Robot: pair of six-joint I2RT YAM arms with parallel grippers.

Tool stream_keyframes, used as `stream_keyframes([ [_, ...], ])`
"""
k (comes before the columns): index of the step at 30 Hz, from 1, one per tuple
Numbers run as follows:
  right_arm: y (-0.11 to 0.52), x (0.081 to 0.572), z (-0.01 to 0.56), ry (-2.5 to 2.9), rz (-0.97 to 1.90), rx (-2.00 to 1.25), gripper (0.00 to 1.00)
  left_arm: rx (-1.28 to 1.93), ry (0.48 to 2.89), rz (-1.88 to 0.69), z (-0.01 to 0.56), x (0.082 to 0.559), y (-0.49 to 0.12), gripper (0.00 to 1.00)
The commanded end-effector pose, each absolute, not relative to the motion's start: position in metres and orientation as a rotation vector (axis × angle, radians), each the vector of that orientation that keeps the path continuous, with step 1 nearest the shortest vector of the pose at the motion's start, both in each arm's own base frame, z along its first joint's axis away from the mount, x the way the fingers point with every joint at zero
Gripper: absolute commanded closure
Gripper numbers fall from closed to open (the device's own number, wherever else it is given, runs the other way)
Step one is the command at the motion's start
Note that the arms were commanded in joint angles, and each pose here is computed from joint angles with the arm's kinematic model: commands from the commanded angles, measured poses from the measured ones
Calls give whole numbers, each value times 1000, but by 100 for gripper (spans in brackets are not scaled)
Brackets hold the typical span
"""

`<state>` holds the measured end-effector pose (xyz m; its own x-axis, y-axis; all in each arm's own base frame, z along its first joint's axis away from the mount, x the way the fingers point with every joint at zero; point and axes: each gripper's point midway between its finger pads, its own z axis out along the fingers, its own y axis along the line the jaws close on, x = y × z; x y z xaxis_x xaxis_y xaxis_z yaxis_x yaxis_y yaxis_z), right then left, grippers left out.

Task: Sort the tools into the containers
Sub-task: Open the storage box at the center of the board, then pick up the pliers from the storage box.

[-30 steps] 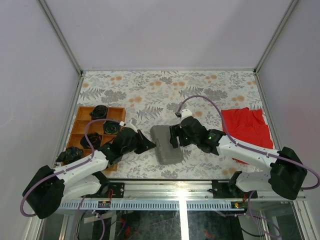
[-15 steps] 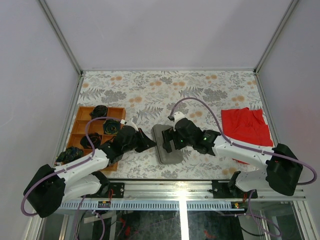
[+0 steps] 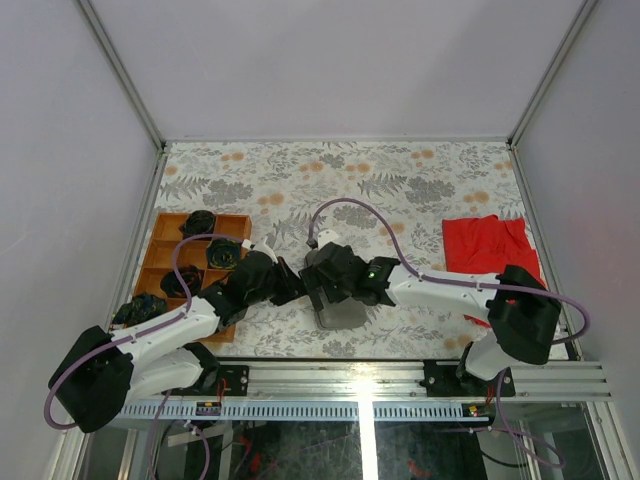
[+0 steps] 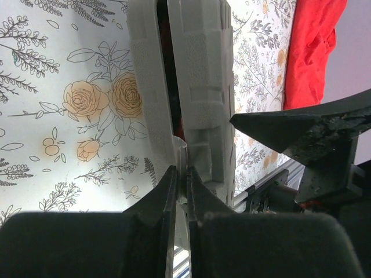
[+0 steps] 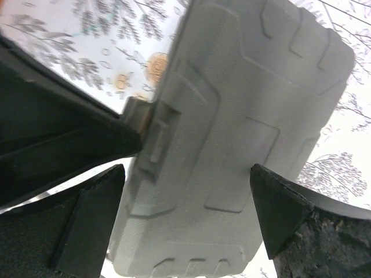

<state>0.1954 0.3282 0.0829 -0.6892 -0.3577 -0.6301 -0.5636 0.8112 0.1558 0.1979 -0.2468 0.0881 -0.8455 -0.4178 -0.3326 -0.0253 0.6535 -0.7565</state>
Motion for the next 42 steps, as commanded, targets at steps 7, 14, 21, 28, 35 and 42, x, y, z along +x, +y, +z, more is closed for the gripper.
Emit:
stream_keyframes([
  [7,285,217,98,2340,133,-582,7,-306,2299,-1145,111,207,-255,100],
  [14,256,214,108,2336,177,-491,8,-325,2317,-1121,104,208,-253,100],
  [21,219,220,107,2368,265,-340,11,-333,2344,-1086,91,205,-248,100],
  [28,180,228,93,2385,258,-189,12,-347,2373,-1053,73,202,-244,100],
  [35,133,237,94,2364,24,-47,11,-362,2402,-1006,57,199,-237,100],
  [42,143,248,127,2269,84,-129,11,-364,2413,-980,47,196,-232,100],
])
